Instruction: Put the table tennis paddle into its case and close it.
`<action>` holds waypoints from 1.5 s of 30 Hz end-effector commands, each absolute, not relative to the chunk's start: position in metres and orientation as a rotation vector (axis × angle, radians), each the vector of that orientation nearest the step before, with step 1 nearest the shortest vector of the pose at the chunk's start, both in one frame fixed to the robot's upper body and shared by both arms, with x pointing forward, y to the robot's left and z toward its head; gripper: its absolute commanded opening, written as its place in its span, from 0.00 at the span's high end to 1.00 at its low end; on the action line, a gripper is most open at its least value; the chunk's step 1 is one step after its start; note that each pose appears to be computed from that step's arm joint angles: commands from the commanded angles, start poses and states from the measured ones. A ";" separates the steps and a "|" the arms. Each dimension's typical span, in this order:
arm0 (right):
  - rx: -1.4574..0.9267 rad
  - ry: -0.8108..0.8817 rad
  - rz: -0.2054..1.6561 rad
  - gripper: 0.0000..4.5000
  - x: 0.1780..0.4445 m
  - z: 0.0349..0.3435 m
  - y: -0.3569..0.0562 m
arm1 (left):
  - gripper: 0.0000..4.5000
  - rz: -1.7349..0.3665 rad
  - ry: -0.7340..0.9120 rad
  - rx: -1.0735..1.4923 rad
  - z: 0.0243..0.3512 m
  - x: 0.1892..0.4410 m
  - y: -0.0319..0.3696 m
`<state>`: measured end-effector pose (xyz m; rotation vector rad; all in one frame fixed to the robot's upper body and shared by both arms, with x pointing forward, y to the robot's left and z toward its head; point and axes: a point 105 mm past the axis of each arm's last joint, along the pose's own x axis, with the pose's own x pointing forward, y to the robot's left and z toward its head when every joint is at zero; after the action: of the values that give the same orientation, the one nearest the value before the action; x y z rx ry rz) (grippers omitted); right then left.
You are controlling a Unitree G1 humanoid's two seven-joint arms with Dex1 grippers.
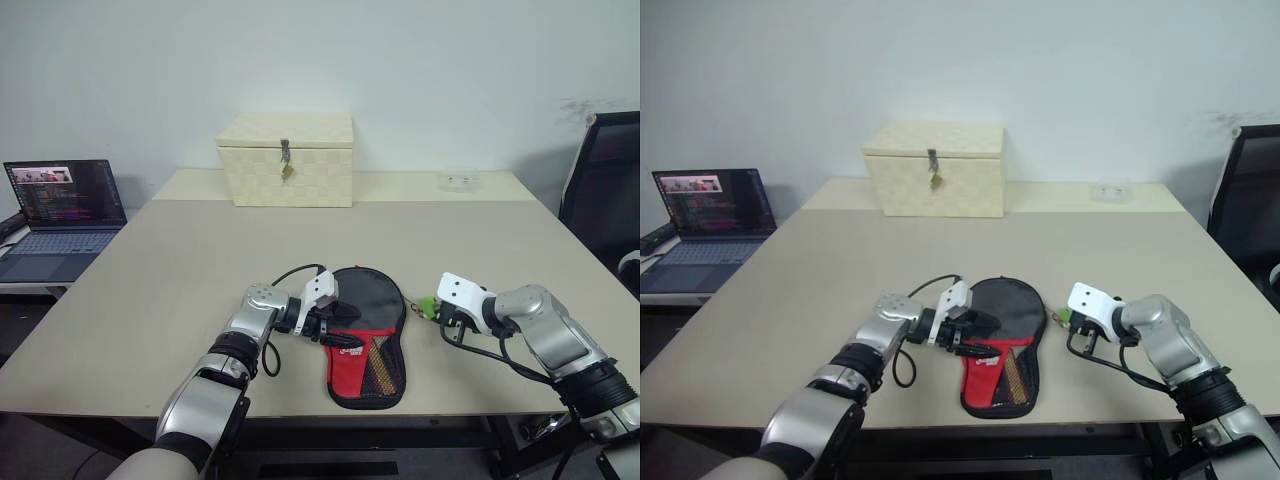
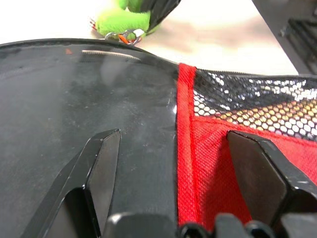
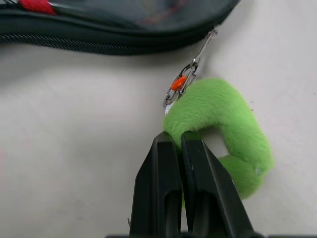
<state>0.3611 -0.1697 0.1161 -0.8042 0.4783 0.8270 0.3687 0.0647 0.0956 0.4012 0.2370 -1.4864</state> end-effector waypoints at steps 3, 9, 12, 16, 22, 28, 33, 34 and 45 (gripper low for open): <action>-0.794 0.460 0.833 0.99 0.351 0.129 -0.170 | 0.17 -1.467 0.361 0.444 0.067 0.364 0.076; -0.784 0.500 0.881 0.99 0.327 0.126 -0.172 | 0.17 -1.414 0.368 0.437 0.063 0.369 0.077; -0.783 0.509 0.893 0.99 0.316 0.127 -0.173 | 0.17 -1.412 0.367 0.433 0.063 0.369 0.076; -0.782 0.509 0.913 0.99 0.305 0.130 -0.170 | 0.17 -1.421 0.388 0.427 0.060 0.367 0.076; -0.759 0.532 0.991 0.99 0.275 0.134 -0.162 | 0.17 -1.435 0.403 0.438 0.057 0.365 0.077; -0.753 0.580 1.086 0.99 0.238 0.123 -0.152 | 0.17 -1.446 0.424 0.440 0.052 0.362 0.077; -0.744 0.627 1.144 0.99 0.216 0.104 -0.143 | 0.17 -1.457 0.436 0.442 0.049 0.360 0.076; -0.741 0.634 1.160 0.99 0.212 0.101 -0.141 | 0.17 -1.458 0.438 0.443 0.048 0.359 0.076; -0.658 0.690 1.404 0.99 0.156 0.105 -0.122 | 0.17 -1.471 0.453 0.462 0.045 0.358 0.071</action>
<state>0.1765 -0.1325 0.1020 -0.6820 0.6833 1.2907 0.3741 0.0634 0.0844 0.4368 0.2686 -1.4363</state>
